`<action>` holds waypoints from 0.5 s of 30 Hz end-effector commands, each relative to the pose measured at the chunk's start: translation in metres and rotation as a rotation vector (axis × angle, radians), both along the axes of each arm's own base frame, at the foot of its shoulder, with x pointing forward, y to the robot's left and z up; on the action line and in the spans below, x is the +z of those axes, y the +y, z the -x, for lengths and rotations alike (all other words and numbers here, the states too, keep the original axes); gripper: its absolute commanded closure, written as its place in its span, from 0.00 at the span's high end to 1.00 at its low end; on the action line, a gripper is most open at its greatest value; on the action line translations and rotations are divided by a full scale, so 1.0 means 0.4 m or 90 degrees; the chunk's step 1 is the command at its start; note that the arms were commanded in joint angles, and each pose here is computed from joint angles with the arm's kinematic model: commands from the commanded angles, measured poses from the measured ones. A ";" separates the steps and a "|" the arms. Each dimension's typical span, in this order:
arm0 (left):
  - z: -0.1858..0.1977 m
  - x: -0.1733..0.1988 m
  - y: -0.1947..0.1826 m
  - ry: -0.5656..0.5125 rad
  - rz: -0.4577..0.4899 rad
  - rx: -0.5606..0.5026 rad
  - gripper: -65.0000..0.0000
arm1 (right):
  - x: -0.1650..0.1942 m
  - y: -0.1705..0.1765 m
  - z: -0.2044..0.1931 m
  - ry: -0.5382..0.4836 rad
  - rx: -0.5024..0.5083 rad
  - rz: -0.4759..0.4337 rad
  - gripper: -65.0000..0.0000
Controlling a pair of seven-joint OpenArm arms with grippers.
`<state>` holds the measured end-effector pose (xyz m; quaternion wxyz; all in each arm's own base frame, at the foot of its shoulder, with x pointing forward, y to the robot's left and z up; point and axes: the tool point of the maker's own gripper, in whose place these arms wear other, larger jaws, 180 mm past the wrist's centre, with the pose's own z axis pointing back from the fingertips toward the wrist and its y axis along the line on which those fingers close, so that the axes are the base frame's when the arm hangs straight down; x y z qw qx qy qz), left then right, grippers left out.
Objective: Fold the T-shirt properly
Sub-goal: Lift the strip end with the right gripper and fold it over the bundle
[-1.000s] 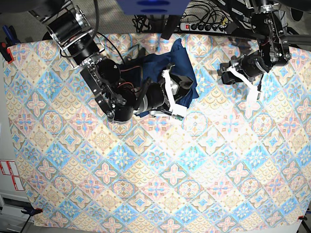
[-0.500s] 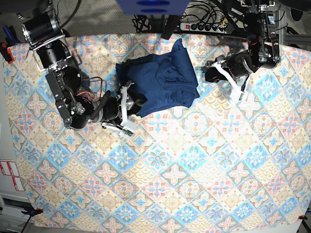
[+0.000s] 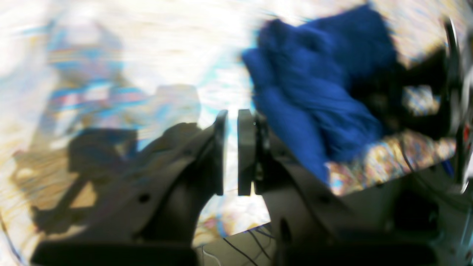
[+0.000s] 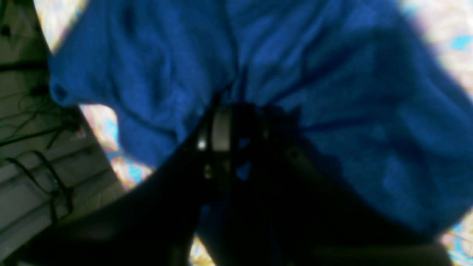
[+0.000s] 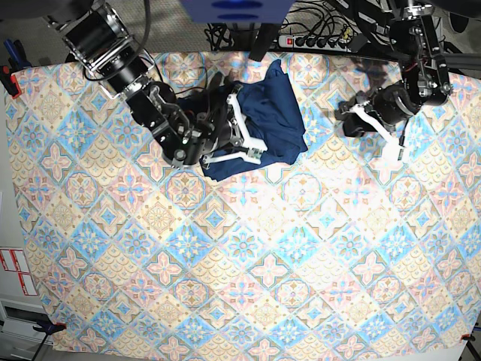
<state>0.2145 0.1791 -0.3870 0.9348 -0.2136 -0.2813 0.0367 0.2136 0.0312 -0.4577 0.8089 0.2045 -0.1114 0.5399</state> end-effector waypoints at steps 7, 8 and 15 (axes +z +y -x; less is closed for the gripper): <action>-0.020 0.030 0.028 -0.031 -0.004 0.020 0.06 | 0.007 0.083 0.087 -0.001 0.137 -0.001 0.13; -0.022 0.031 0.028 -0.032 -0.003 0.020 0.06 | 0.008 0.088 0.090 -0.003 0.146 -0.001 0.13; -0.015 0.023 0.007 -0.027 0.011 0.021 0.06 | 0.068 0.127 0.073 -0.045 0.160 -0.041 0.13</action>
